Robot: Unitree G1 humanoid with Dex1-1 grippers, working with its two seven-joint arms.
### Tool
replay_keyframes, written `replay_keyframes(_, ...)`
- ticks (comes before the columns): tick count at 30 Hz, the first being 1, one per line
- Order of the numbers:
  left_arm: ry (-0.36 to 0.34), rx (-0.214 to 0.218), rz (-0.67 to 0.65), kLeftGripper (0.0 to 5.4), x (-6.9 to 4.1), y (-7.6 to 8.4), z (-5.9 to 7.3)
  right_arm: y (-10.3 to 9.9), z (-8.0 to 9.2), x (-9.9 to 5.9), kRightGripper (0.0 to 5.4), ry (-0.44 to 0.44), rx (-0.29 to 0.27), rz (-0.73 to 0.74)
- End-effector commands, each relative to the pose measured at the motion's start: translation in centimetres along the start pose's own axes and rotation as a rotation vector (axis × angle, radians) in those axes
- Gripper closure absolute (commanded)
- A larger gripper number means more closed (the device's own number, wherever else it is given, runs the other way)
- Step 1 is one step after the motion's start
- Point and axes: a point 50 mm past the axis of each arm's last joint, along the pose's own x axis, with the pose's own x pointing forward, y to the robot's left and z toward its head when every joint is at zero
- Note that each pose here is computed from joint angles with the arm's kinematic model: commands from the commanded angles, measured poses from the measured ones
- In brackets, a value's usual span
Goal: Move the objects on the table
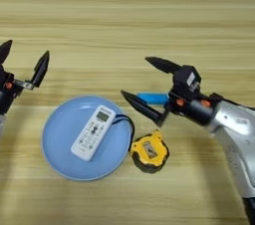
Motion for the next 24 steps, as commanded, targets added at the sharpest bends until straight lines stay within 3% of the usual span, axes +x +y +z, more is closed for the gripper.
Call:
replay_keyframes(1, 0.009, -0.014, -0.006, 0.00, 0.2, -0.2, -0.1, 0.2, -0.5, -1.6, 0.04, 0.098, 0.022, 0.091)
replay_keyframes(8, 0.000, -0.016, 0.001, 0.00, 0.6, -0.2, -0.1, 0.2, -2.8, -3.2, 0.04, 0.293, 0.034, 0.164)
replay_keyframes(11, 0.002, -0.010, 0.001, 0.00, 0.8, -0.1, -0.2, 0.5, -4.0, -3.5, 0.04, 0.334, 0.053, 0.170)
replay_keyframes(16, -0.002, -0.002, -0.002, 0.00, 1.2, 0.0, -0.2, 0.9, -5.0, -4.0, 0.04, 0.340, 0.091, 0.128)
replay_keyframes(24, -0.009, 0.002, -0.006, 0.00, 1.8, 0.0, -0.4, 2.4, -4.7, -5.7, 0.04, 0.274, 0.180, 0.124)
